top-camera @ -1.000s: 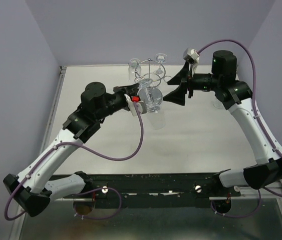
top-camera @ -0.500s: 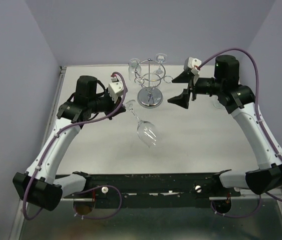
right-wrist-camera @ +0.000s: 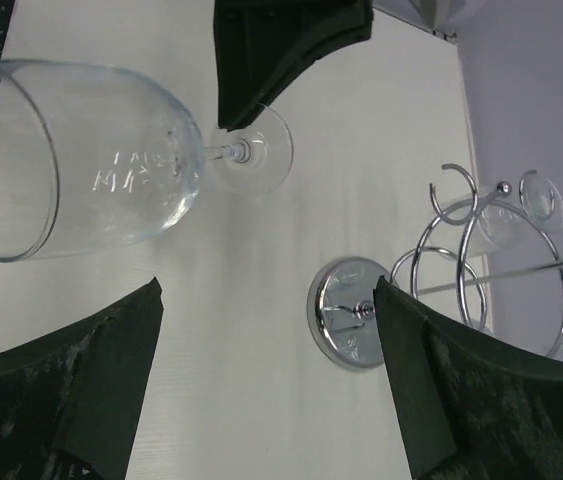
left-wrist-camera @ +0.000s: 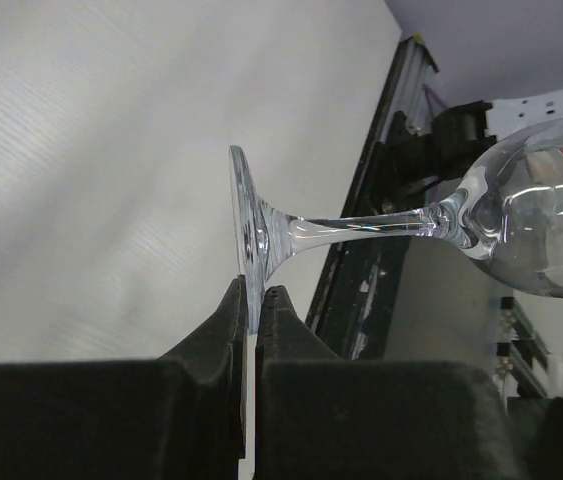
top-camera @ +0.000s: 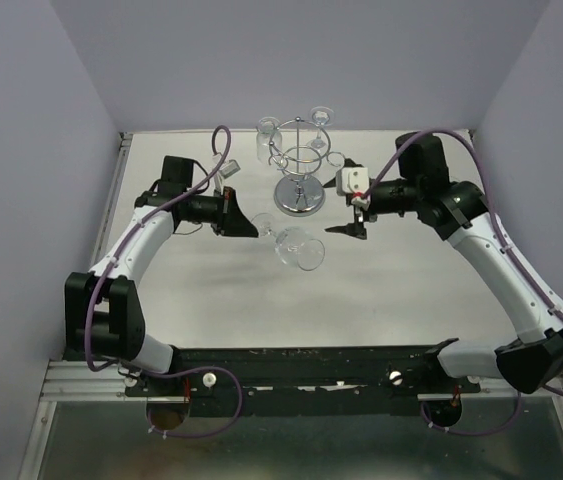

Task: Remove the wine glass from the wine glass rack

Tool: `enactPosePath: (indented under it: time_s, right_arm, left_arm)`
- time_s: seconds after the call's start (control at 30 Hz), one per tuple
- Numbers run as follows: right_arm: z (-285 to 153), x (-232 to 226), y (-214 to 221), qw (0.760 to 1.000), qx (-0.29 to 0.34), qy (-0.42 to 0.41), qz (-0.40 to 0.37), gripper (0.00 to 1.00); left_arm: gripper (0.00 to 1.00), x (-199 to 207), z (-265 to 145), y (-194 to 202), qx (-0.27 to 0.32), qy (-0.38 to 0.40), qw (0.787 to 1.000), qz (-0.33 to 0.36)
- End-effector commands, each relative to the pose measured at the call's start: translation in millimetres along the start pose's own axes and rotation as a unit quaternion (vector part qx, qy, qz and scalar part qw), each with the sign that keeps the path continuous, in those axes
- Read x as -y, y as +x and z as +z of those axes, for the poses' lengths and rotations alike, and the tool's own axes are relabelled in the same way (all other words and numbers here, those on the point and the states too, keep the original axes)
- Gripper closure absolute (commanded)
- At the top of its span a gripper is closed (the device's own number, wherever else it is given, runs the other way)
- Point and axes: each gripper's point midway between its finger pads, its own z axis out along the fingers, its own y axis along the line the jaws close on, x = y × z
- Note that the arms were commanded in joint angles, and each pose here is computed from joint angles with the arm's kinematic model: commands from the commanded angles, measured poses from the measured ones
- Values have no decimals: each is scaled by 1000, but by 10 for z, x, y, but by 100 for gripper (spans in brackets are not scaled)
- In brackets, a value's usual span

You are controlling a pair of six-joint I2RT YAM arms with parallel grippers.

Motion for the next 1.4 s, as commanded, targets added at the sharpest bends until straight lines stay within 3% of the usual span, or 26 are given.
enactPosePath:
  time_s: [0.0, 0.2, 1.0, 1.37]
  right_arm:
    - [125, -227, 259, 997, -39, -51, -51, 8]
    - [294, -307, 174, 994, -24, -59, -94, 7]
    - [540, -220, -83, 992, 28, -73, -94, 0]
    - [626, -67, -122, 995, 36, -28, -84, 0]
  left_arm:
    - [100, 301, 15, -187, 28, 124, 991, -40]
    - [100, 151, 84, -186, 24, 121, 990, -68]
    - [100, -329, 265, -527, 42, 74, 993, -81]
    - [100, -327, 245, -477, 34, 57, 995, -70]
